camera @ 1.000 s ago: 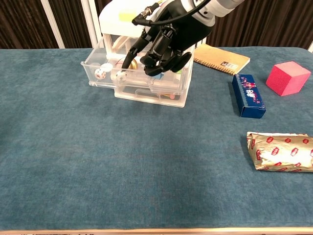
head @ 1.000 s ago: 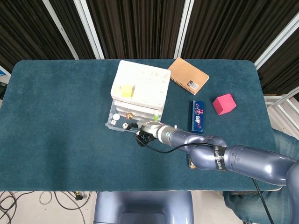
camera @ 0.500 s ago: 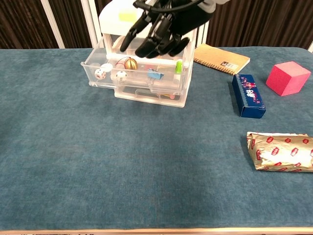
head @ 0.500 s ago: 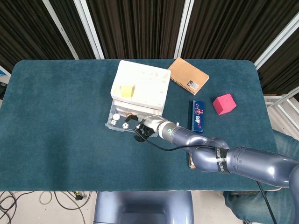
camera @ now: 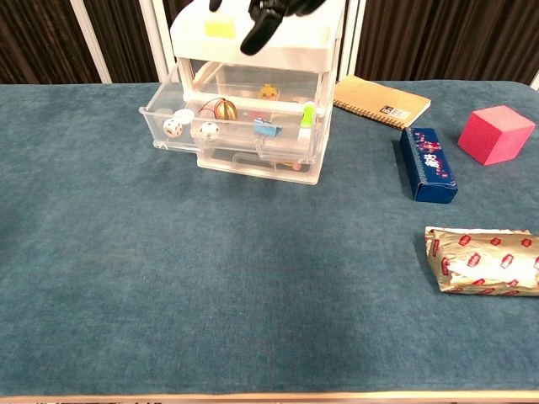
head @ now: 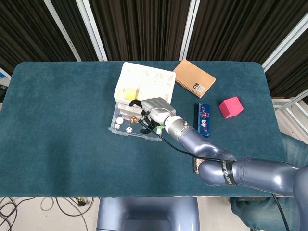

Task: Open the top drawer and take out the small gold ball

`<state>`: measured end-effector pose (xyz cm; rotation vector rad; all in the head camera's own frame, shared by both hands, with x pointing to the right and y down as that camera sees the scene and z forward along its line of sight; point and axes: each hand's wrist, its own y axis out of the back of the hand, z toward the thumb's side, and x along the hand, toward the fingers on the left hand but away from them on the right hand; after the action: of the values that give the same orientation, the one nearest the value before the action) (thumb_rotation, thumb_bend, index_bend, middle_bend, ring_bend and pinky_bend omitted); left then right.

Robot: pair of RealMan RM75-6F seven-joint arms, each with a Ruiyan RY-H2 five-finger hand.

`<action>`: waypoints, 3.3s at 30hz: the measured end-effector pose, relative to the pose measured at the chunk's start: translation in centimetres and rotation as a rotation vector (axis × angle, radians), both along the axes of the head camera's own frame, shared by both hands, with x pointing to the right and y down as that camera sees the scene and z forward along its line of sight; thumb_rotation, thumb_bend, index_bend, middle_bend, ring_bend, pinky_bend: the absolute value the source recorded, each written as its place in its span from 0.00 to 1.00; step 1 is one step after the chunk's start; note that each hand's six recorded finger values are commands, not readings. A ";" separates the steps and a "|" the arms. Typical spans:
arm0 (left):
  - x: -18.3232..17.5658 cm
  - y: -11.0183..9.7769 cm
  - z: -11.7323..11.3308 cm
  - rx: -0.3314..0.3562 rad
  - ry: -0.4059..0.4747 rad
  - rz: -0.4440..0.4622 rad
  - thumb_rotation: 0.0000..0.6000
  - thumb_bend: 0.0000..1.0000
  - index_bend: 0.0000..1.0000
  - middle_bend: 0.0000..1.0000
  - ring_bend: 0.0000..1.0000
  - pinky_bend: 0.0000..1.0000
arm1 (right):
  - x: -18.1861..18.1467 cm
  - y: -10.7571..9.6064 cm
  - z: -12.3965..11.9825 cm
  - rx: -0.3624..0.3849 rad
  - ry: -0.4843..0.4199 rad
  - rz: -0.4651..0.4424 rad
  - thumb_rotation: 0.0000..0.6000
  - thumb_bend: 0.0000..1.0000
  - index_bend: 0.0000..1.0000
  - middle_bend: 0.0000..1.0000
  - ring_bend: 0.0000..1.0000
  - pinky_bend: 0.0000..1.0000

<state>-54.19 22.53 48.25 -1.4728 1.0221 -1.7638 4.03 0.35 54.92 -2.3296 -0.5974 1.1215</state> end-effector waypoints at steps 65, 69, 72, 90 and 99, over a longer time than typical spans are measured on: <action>-0.6 0.2 0.4 -0.056 0.005 -0.029 1.00 0.24 0.13 0.00 0.00 0.00 | -5.4 2.9 6.5 0.246 0.354 0.018 1.00 0.29 0.37 0.99 1.00 1.00; -0.6 0.2 0.4 -0.059 0.004 -0.029 1.00 0.24 0.13 0.00 0.00 0.00 | -5.4 3.1 6.6 0.242 0.359 0.027 1.00 0.29 0.37 0.99 1.00 1.00; -0.7 0.3 0.5 -0.064 0.003 -0.029 1.00 0.24 0.13 0.00 0.00 0.00 | -5.4 3.1 6.8 0.250 0.370 0.033 1.00 0.29 0.37 0.99 1.00 1.00; -0.7 0.4 0.5 -0.077 0.001 -0.030 1.00 0.24 0.13 0.00 0.00 0.00 | -5.8 3.8 7.2 0.253 0.394 0.050 1.00 0.29 0.40 1.00 1.00 1.00; -0.7 0.3 0.5 -0.074 0.001 -0.030 1.00 0.24 0.13 0.00 0.00 0.00 | -6.2 3.9 7.2 0.253 0.392 0.055 1.00 0.29 0.40 1.00 1.00 1.00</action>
<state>-54.86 22.84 48.72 -1.5111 0.9939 -1.8404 -2.15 4.23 62.14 -1.8259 -0.6158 1.3923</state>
